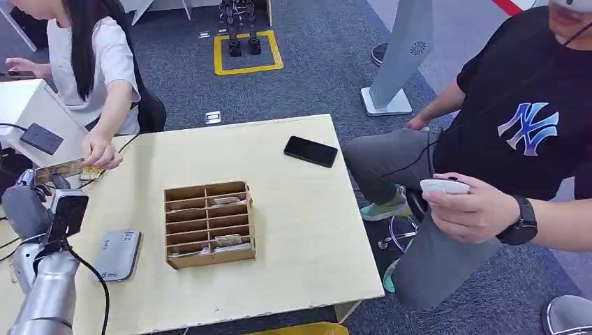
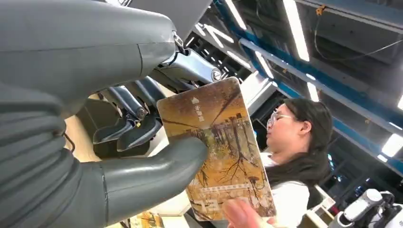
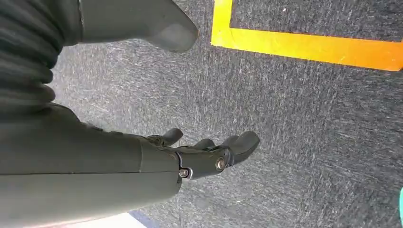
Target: Pass the card to the sensor for recognition and then transmit it.
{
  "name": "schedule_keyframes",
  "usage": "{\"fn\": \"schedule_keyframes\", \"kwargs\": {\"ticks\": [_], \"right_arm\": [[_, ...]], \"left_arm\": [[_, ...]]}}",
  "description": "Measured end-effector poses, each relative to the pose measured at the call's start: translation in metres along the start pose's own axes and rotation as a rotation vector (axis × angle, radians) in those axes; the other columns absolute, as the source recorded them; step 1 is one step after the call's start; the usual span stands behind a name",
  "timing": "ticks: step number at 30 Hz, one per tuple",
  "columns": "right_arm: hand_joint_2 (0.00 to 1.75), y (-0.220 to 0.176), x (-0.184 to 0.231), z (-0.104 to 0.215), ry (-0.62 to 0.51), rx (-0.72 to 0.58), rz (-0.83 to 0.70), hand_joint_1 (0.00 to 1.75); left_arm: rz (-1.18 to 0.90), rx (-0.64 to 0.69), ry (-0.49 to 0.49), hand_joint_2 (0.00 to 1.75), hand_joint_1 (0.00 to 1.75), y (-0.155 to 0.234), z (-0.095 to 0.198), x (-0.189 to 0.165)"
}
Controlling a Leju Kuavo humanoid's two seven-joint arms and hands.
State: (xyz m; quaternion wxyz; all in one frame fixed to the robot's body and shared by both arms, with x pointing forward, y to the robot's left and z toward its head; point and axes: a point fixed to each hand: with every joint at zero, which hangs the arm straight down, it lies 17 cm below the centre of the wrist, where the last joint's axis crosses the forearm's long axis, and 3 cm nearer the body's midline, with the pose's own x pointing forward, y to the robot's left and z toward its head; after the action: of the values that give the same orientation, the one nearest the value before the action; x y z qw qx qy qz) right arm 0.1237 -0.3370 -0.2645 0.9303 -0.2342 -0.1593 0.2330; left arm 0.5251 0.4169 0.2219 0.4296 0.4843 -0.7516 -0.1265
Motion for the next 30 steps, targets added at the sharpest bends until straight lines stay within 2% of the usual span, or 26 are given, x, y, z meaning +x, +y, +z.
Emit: {"fn": "schedule_keyframes", "kwargs": {"ticks": [24,25,30], "right_arm": [[1.75,0.0031,0.0005,0.0012,0.004,0.004,-0.002,0.00],[1.75,0.0033,0.0007,0.0013,0.004,0.005,-0.002,0.00],[1.75,0.0042,0.0011,0.0015,0.003,0.008,-0.001,0.00]], "left_arm": [[-0.018,-0.009,0.014,1.75,1.75,-0.0004,0.0039,-0.0102],[-0.016,-0.008,0.013,1.75,0.00,-0.0002,0.0039,-0.0099],[0.019,-0.012,0.005,1.75,0.00,-0.0014,0.0053,-0.0082]]}}
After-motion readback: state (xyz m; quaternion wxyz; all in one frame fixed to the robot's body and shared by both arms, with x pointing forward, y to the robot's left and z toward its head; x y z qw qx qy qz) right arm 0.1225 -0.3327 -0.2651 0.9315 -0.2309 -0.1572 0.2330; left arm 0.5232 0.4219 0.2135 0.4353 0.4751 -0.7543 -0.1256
